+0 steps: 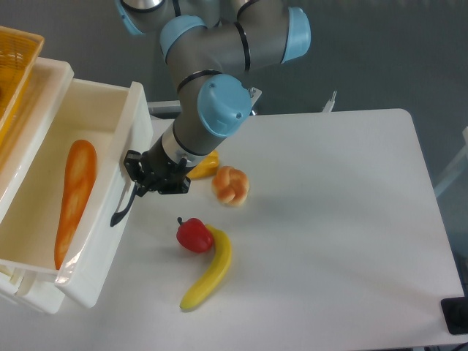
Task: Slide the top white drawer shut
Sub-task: 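Push the drawer front with the gripper into the white cabinet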
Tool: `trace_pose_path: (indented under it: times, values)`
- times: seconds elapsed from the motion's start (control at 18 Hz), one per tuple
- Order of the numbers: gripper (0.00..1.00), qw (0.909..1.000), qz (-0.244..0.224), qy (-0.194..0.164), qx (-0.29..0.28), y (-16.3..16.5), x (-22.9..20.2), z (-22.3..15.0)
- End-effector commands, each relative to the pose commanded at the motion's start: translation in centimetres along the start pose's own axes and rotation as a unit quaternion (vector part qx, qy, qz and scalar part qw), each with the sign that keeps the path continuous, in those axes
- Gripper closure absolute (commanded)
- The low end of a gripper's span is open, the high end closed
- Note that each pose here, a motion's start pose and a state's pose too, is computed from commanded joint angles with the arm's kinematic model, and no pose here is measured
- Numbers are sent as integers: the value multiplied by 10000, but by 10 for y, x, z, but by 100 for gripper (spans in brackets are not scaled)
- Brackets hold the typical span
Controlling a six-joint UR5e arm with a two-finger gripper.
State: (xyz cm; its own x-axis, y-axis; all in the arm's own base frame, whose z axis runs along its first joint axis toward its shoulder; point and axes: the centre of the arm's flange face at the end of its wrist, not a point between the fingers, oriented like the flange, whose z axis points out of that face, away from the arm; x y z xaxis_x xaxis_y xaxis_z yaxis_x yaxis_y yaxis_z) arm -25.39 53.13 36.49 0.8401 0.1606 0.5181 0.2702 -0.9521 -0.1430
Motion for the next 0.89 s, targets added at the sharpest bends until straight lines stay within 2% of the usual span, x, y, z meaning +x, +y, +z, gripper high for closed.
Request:
trace_pose_path:
  times: [0.89]
  values:
    - [100,9994,268,54,-226,-7,46,29]
